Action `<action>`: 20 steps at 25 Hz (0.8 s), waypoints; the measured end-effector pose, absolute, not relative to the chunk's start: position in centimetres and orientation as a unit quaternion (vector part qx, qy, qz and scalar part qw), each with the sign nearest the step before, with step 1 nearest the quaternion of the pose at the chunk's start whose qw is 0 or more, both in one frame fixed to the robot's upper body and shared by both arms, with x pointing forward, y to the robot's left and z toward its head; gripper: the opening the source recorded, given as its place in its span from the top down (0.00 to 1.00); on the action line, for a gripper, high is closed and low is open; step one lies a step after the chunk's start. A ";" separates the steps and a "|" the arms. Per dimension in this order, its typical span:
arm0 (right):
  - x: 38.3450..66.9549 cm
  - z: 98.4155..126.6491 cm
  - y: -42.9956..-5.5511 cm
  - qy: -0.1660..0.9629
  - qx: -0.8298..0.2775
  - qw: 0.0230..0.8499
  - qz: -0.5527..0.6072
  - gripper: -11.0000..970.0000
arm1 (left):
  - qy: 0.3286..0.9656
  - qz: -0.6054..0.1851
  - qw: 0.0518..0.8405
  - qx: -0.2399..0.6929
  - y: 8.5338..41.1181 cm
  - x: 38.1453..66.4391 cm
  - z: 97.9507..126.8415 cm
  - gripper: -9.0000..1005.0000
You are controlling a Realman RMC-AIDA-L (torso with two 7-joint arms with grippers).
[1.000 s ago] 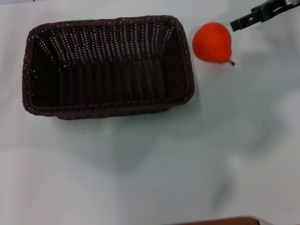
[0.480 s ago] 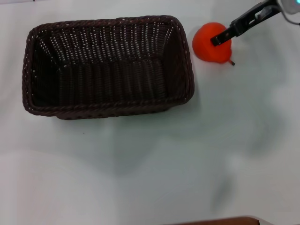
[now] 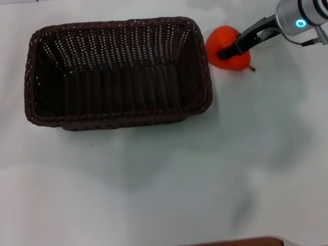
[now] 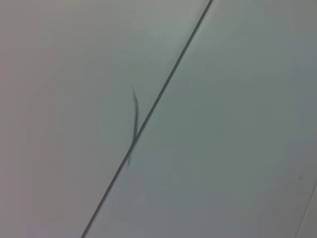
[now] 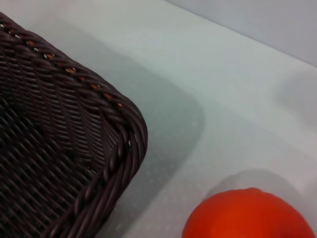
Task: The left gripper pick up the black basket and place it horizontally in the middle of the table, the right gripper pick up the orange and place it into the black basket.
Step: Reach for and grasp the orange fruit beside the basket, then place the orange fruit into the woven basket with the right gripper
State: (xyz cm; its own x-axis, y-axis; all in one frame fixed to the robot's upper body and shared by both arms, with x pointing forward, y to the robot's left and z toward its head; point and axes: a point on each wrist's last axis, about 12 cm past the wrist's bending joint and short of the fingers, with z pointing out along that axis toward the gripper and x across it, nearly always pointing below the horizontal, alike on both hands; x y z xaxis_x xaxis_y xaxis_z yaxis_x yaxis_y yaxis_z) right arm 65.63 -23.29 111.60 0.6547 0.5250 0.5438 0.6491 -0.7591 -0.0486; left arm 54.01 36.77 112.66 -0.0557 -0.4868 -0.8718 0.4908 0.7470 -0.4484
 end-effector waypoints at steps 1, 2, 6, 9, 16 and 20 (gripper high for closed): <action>65.6 111.5 -23.2 -0.327 -0.901 0.120 -0.259 0.16 | 0.634 -0.357 0.686 0.002 36.7 54.0 112.6 0.12; 65.6 111.5 -23.2 -0.328 -0.901 0.120 -0.258 0.20 | 0.634 -0.358 0.686 0.002 36.7 54.0 112.6 0.12; 65.6 111.5 -23.2 -0.327 -0.901 0.123 -0.257 0.36 | 0.635 -0.360 0.684 0.003 36.6 54.1 112.6 0.12; 65.6 111.5 -23.3 -0.324 -0.901 0.125 -0.258 0.45 | 0.634 -0.361 0.684 0.001 36.6 54.0 112.6 0.12; 65.5 112.1 -25.4 -0.244 -0.900 0.183 -0.310 0.62 | 0.635 -0.366 0.680 -0.007 36.9 53.5 112.4 0.12; 65.3 113.1 -27.7 -0.166 -0.876 0.244 -0.381 0.64 | 0.635 -0.368 0.679 -0.008 37.0 53.3 112.3 0.12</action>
